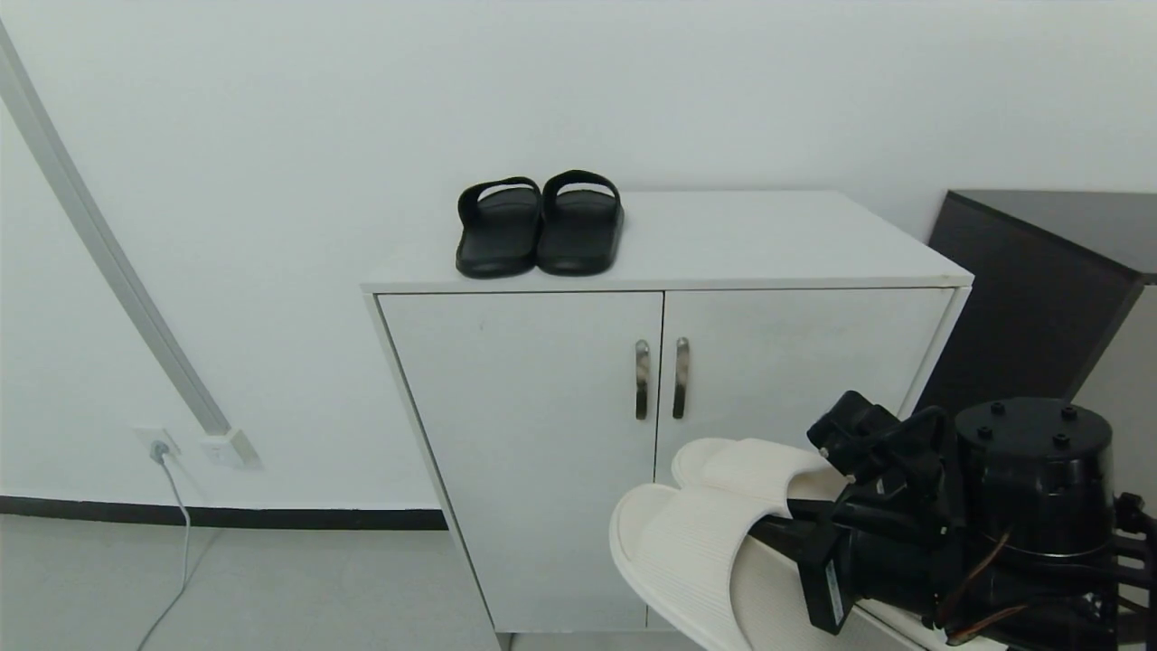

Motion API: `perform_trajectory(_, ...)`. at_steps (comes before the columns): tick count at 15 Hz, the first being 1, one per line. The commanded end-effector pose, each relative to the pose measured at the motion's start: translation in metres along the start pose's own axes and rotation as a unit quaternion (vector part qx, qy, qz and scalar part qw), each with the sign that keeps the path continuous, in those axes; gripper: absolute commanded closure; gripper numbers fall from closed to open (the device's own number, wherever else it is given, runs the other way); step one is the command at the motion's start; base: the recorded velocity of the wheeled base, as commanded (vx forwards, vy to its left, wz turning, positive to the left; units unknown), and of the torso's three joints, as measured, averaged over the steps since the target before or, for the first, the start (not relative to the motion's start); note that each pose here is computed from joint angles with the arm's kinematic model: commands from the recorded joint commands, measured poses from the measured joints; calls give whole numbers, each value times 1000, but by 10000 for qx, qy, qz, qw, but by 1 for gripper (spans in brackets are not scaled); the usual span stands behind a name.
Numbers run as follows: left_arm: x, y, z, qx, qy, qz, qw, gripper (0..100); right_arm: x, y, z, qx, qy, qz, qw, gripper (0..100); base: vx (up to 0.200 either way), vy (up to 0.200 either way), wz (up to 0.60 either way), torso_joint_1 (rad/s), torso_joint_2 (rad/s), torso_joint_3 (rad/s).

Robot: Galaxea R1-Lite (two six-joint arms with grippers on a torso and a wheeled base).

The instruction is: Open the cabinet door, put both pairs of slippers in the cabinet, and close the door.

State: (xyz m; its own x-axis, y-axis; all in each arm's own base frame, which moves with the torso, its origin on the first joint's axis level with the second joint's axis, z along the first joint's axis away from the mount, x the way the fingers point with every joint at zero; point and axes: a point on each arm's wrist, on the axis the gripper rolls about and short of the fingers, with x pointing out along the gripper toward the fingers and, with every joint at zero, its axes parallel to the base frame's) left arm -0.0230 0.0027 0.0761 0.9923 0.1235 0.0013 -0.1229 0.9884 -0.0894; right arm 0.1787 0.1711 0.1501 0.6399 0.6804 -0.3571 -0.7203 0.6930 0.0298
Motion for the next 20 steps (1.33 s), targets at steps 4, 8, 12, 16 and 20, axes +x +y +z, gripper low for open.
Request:
perform_trajectory(4, 0, 0, 0, -5, 6, 3, 10000, 0, 3, 0, -4, -6, 28, 10, 10000, 100, 0, 0, 0, -133, 469, 337)
perform_trajectory(8, 0, 0, 0, 10, 10, -36, 10000, 0, 3, 1, -6, -12, 59, 39, 10000, 100, 0, 0, 0, -95, 456, 361)
perform_trajectory(12, 3, -1, 1, 91, 194, -136, 9997, 0, 3, 2, -8, -14, 90, 46, 9999, 100, 0, 0, 0, -29, 432, 394)
perform_trajectory(16, 7, -3, 4, 241, 447, -289, 9983, 0, 3, 2, -11, -49, 136, 61, 9999, 100, 0, 0, 0, 2, 135, 122)
perform_trajectory(20, 21, -14, 70, 18, 498, -1036, 9934, 0, 3, 2, -9, -53, 67, 77, 9999, 100, 0, 0, 0, 0, 0, 0)
